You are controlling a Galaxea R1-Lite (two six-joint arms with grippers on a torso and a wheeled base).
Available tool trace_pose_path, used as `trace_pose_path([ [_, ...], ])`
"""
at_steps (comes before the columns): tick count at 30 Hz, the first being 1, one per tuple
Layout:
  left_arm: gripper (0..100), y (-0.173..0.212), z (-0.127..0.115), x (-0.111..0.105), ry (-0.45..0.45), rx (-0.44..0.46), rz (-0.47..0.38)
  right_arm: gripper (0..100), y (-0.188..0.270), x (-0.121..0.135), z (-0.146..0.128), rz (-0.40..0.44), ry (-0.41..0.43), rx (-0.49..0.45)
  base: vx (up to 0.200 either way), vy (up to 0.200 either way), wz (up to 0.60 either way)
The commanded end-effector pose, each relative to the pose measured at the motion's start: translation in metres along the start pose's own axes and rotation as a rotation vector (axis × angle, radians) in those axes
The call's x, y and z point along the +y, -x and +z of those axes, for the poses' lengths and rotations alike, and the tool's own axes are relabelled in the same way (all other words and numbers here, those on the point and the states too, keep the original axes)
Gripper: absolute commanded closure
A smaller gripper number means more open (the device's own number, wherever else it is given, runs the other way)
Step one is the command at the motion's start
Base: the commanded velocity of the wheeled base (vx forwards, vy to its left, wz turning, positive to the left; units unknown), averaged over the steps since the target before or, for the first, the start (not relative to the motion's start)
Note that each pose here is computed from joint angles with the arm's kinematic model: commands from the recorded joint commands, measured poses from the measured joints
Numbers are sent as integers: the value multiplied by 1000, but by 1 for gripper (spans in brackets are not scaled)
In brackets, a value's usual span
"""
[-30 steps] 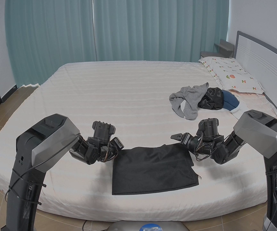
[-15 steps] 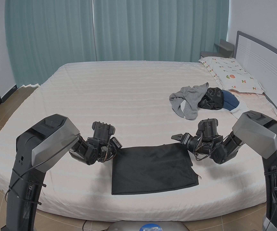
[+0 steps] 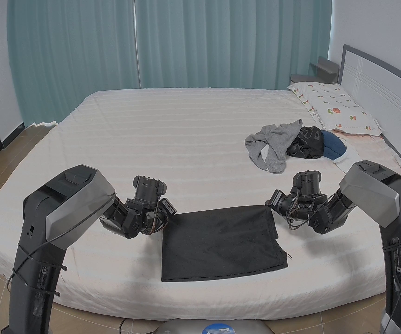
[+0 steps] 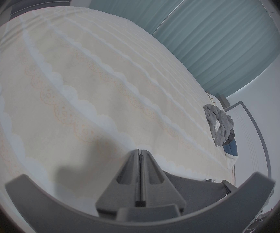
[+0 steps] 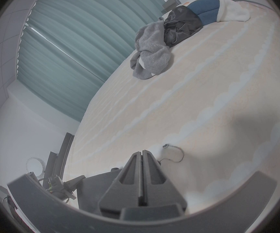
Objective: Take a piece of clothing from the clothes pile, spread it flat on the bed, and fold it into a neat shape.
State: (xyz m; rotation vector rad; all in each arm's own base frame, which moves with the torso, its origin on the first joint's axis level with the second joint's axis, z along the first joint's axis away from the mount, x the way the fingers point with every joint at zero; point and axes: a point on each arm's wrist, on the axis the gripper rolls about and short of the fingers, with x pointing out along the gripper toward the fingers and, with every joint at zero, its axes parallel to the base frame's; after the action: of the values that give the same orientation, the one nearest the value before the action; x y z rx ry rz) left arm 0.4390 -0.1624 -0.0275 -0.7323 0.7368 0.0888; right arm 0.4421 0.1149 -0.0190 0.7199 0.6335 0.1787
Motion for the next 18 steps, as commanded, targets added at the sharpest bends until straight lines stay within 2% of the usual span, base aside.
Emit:
trace_pose_path([
  [1, 100, -1, 0, 1, -1, -11, 7, 100, -3, -5, -1, -9, -4, 4, 0, 0, 0],
  [14, 100, 2, 1, -1, 6, -5, 1, 100, -10, -6, -3, -44, -5, 11, 0, 0, 0],
  [15, 0, 2, 1, -1, 6, -5, 1, 0, -10, -6, -3, -44, -5, 11, 0, 0, 0],
  [18, 0, 2, 1, -1, 6, -4, 0, 0, -2, 4, 2, -19, -4, -3, 0, 0, 0],
])
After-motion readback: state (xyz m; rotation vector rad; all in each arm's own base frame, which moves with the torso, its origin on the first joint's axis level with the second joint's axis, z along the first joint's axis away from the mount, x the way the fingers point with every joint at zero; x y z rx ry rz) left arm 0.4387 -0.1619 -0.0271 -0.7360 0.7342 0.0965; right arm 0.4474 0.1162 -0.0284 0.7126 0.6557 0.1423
